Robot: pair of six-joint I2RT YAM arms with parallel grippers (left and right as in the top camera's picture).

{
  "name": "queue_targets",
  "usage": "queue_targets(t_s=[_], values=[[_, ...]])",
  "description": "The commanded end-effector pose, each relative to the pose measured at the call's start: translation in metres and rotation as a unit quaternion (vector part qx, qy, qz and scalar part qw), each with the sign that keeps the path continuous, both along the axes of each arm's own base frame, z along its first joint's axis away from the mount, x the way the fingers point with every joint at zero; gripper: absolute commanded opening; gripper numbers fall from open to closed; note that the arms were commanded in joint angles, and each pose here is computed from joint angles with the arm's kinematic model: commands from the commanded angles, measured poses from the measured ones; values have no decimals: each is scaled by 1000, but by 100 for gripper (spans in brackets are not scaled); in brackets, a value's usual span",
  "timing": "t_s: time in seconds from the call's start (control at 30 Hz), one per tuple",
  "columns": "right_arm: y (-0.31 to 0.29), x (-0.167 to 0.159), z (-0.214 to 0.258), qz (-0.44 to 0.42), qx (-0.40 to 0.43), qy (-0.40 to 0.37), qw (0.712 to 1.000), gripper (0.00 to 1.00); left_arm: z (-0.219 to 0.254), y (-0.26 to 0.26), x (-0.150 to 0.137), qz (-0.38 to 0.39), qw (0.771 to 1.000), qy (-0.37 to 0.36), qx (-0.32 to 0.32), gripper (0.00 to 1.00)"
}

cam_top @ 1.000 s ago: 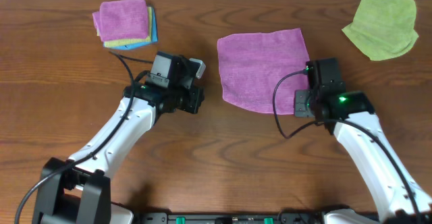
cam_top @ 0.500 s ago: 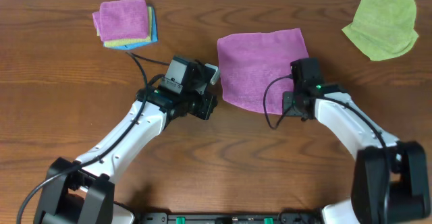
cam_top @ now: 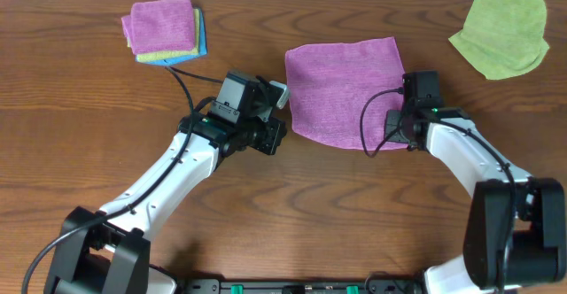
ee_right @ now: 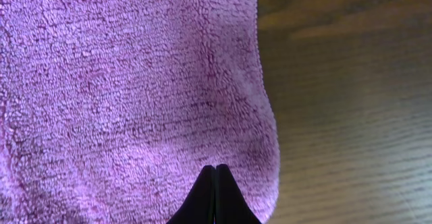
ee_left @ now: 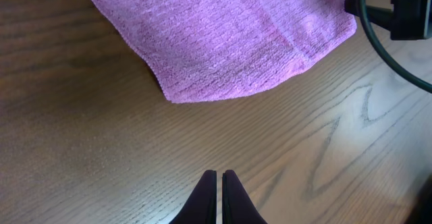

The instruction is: Fold the cloth

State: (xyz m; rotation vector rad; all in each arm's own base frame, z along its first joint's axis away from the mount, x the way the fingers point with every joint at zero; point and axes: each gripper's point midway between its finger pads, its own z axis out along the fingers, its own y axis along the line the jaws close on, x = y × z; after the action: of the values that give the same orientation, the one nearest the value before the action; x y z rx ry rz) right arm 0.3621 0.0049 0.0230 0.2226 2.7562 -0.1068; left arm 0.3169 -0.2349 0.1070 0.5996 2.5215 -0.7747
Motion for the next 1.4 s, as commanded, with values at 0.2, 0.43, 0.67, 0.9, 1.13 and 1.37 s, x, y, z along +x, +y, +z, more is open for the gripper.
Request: queue_targets(t_s=[0.2, 0.43, 0.67, 0.9, 1.13, 1.37], values=[[1, -10, -38, 9, 2, 52, 999, 1, 2, -3, 2, 0, 1000, -3, -6, 6], [12, -35, -48, -11, 38, 104, 994, 1, 2, -2, 2, 0, 1000, -3, -6, 6], [32, -72, -51, -17, 46, 176, 983, 1, 3, -2, 6, 3, 1000, -10, -4, 6], [51, -83, -51, 10, 21, 189, 982, 1, -8, 12, 14, 32, 999, -18, 38, 6], [51, -83, -51, 9, 21, 189, 982, 1, -54, 27, 33, 58, 996, 8, 67, 6], [50, -86, -50, 9, 19, 195, 981, 1, -74, 13, 46, 44, 999, 13, 27, 6]])
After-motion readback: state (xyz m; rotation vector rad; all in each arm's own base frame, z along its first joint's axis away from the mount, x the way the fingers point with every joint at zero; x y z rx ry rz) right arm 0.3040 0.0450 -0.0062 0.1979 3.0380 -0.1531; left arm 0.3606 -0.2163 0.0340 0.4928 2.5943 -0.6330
